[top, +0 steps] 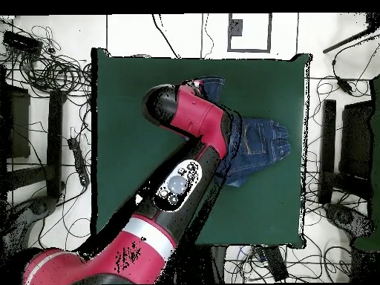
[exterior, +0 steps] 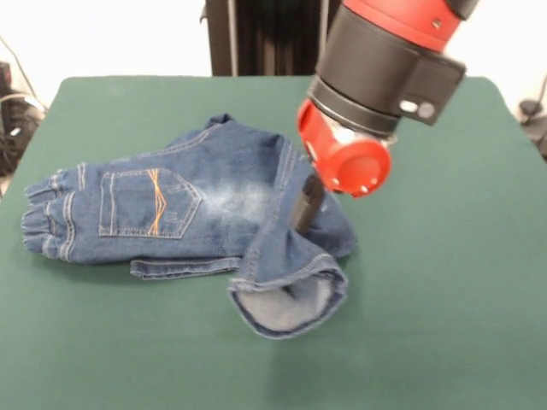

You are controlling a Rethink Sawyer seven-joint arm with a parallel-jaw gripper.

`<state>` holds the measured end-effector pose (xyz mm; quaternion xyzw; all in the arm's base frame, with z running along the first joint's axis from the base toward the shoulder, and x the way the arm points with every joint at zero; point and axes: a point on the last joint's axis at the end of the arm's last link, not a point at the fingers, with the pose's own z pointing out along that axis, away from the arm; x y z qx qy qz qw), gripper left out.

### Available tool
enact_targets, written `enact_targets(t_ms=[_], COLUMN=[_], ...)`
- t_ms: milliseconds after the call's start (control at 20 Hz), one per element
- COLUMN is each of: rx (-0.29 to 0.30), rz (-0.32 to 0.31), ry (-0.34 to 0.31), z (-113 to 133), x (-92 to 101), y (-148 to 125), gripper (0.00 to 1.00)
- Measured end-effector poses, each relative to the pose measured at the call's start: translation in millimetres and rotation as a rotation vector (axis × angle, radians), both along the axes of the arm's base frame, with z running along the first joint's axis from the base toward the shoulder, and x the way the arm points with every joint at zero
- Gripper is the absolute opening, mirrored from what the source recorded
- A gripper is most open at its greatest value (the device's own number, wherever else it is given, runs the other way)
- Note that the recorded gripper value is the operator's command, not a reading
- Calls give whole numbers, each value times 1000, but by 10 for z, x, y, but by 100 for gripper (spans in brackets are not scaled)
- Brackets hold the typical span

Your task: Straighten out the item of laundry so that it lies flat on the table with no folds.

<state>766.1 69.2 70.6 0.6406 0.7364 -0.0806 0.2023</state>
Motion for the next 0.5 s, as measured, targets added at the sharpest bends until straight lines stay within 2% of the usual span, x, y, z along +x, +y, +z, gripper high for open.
enact_targets(t_ms=[150, 200, 500], rx=[6, 11, 5], rz=[-27, -62, -178], ry=[-6, -13, -33], z=[-137, -225, -468], x=[-14, -14, -41], y=[147, 216, 292], gripper=[0, 0, 0])
